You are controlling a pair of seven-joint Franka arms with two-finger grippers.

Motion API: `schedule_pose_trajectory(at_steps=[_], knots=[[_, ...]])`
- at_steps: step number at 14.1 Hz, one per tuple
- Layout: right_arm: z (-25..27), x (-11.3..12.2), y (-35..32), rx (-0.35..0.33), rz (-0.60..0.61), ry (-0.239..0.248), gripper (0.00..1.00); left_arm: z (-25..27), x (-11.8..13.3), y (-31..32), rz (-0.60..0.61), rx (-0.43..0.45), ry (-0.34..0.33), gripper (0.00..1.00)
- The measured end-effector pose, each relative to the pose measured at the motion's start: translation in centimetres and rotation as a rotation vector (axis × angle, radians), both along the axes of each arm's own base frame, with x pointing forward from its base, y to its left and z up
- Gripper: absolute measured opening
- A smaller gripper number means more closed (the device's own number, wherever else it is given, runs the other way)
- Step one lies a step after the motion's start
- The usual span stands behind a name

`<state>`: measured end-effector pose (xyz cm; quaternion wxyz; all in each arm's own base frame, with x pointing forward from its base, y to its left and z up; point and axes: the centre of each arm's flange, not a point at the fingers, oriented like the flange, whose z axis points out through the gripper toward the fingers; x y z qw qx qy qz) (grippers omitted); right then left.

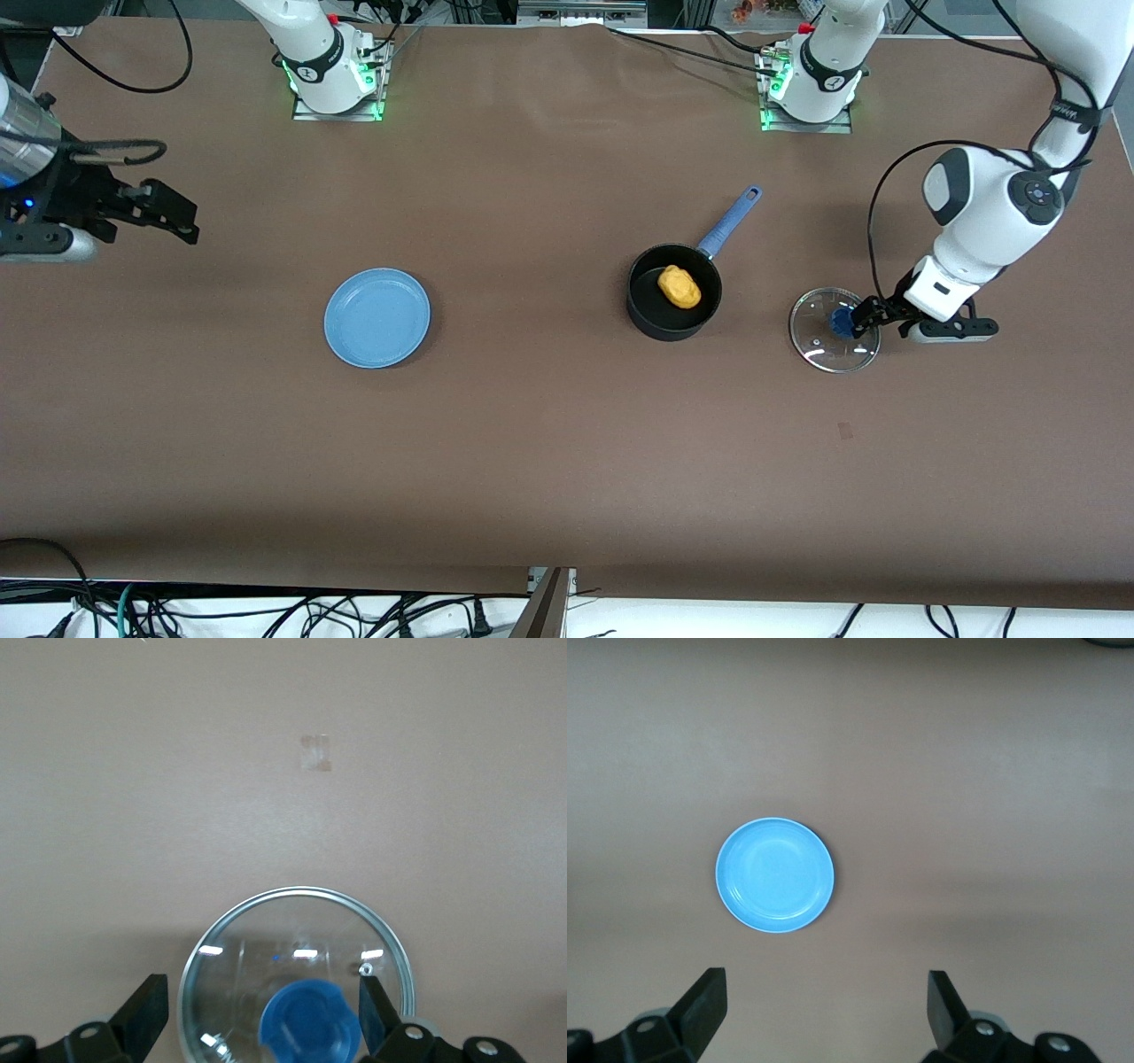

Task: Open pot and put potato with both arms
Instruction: 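Open the left gripper and withdraw it from the lid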

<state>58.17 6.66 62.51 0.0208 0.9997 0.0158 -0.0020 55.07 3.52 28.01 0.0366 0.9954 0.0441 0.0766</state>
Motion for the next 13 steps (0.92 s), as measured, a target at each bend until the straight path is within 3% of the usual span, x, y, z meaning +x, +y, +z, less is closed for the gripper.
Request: schedule_pose_trajectory(at_steps=[3,6,13], knots=[[-0.9,0.0,-0.2,-0.008,0.071,0.021,1.0,6.4,2.8,-0.1,-0.015,0.038,0.108,0.95],[-1.3,0.2,-0.5,-0.008,0.094,0.029,1.0,13.9,5.0,0.5,-0.008,0.059,0.167,0.95],[-1.8,0.5,-0.5,-0.008,0.099,0.036,1.0,21.5,5.5,1.5,0.025,0.013,0.235,0.97]])
